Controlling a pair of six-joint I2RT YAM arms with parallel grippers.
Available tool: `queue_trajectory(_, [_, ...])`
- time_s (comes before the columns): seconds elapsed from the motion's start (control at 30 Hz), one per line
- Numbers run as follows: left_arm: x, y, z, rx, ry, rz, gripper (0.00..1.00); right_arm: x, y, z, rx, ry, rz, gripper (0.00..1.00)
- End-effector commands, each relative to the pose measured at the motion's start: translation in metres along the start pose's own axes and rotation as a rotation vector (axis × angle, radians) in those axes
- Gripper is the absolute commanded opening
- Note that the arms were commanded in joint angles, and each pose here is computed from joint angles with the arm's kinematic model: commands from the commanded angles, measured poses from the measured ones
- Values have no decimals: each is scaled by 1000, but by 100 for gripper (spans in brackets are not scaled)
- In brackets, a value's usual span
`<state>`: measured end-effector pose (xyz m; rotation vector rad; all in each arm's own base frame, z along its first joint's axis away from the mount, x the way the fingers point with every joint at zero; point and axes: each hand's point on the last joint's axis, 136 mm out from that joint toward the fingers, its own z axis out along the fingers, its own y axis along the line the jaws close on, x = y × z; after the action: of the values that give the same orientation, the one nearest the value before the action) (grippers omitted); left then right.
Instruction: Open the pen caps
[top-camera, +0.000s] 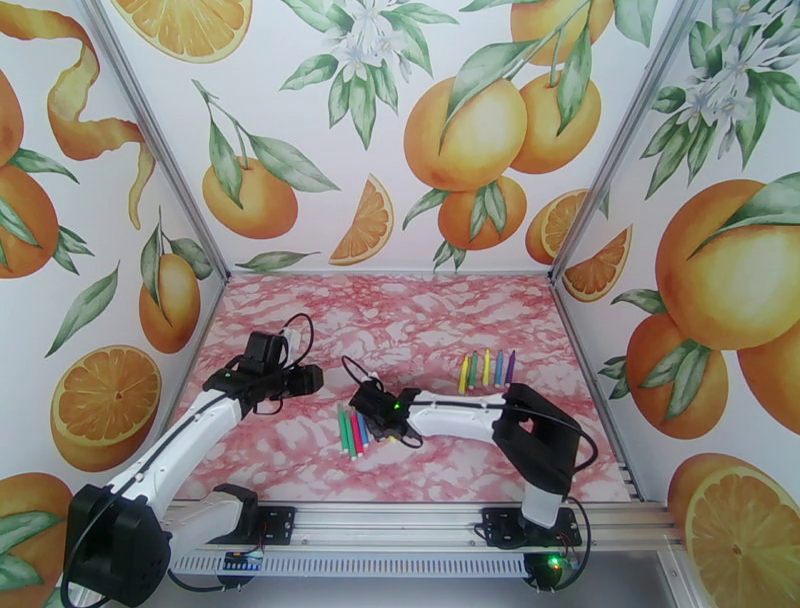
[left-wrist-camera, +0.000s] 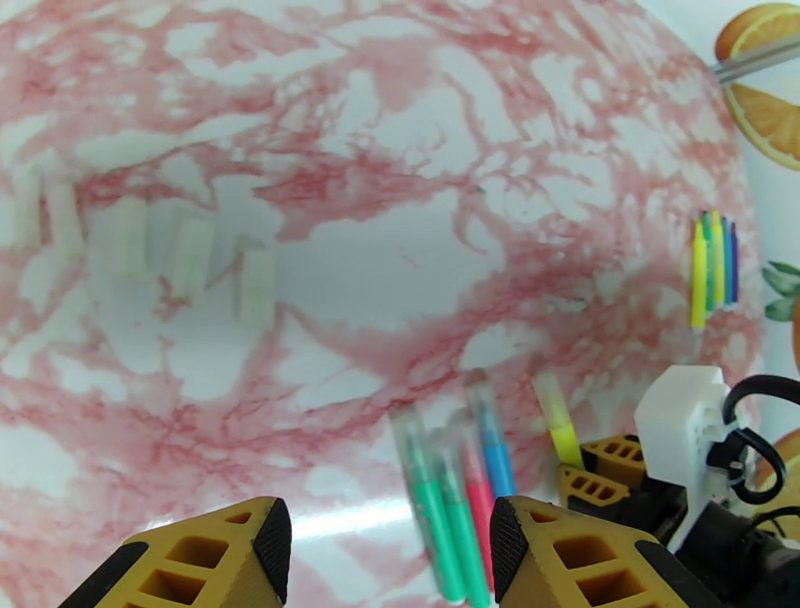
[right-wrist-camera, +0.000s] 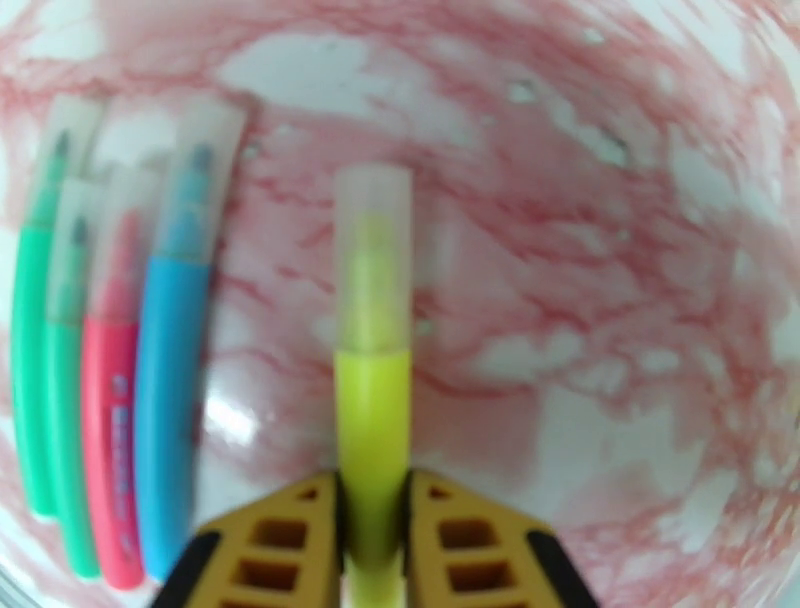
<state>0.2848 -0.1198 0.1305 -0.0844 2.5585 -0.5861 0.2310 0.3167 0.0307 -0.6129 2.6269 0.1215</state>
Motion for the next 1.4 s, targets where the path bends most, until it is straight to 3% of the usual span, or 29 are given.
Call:
queue_trajectory(0.0, [-5, -16, 4, 97, -20, -18, 57, -24, -1, -22, -28, -132, 15, 16])
queue_trajectory(0.2, [-6, -37, 8, 198, -20, -27, 57, -37, 9, -46, -145, -235, 25, 15])
queue_trajectory(0.57, [-5, -79, 9, 342, -10, -18, 58, -50, 31, -63, -291, -310, 31, 13])
queue_trajectory(0.77, [0, -87, 13, 360, 10, -18, 58, -61, 35, -78, -338, -381, 26, 13])
queue_trajectory(1.37, [6, -104, 17, 413, 37, -12, 57, -76, 54, -93, -406, -419, -26, 13])
